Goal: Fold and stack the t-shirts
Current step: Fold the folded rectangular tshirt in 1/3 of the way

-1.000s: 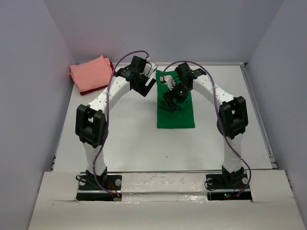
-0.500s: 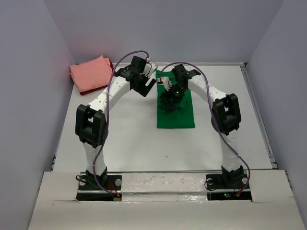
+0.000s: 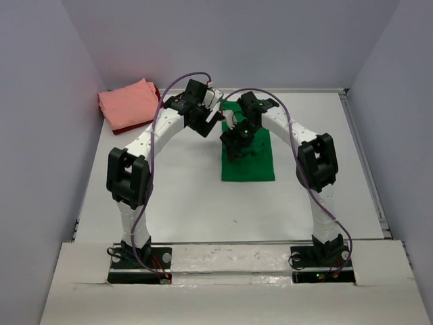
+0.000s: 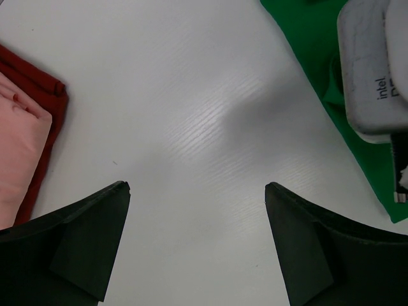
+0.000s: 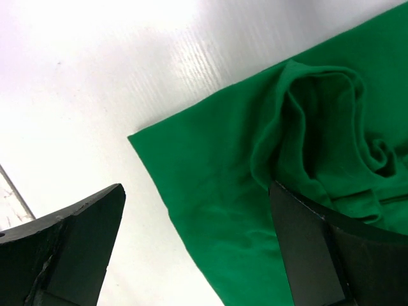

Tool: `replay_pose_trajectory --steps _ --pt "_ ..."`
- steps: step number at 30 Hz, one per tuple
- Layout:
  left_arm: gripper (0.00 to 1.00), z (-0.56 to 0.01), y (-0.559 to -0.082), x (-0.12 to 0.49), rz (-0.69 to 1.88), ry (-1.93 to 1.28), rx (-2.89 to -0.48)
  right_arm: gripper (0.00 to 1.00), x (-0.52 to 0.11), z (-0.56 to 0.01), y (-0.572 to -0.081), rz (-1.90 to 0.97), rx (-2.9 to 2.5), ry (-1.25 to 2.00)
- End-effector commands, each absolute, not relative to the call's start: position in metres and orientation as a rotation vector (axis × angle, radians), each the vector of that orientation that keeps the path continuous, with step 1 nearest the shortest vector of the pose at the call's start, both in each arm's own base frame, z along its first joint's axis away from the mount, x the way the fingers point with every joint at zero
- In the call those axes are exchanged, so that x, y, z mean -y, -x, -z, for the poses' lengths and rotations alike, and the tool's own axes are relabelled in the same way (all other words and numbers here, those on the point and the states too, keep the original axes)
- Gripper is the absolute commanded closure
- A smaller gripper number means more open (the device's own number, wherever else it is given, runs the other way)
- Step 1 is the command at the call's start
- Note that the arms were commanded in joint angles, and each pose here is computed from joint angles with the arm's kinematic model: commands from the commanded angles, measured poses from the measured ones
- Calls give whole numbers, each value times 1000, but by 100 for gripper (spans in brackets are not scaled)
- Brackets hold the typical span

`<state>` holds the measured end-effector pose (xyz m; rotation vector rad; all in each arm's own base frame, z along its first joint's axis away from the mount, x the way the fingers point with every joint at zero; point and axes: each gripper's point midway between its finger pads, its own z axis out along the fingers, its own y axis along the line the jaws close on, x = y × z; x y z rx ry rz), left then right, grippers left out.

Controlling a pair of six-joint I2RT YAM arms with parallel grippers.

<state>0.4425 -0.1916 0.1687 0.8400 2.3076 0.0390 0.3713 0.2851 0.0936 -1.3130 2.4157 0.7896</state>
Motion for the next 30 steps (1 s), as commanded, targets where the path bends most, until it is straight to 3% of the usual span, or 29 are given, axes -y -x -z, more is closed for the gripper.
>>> replay_pose_trajectory --steps 1,16,30 --pt "1 -190 -440 196 -27 -846 -2261 0 -298 -135 -362 -867 -2334 1305" --pt "1 -186 -438 194 -37 -854 -2266 0 -301 -121 -338 -939 -2364 1343" --pt "1 -184 -457 156 44 -699 -2325 0 -297 -90 -333 -936 -2377 1375"
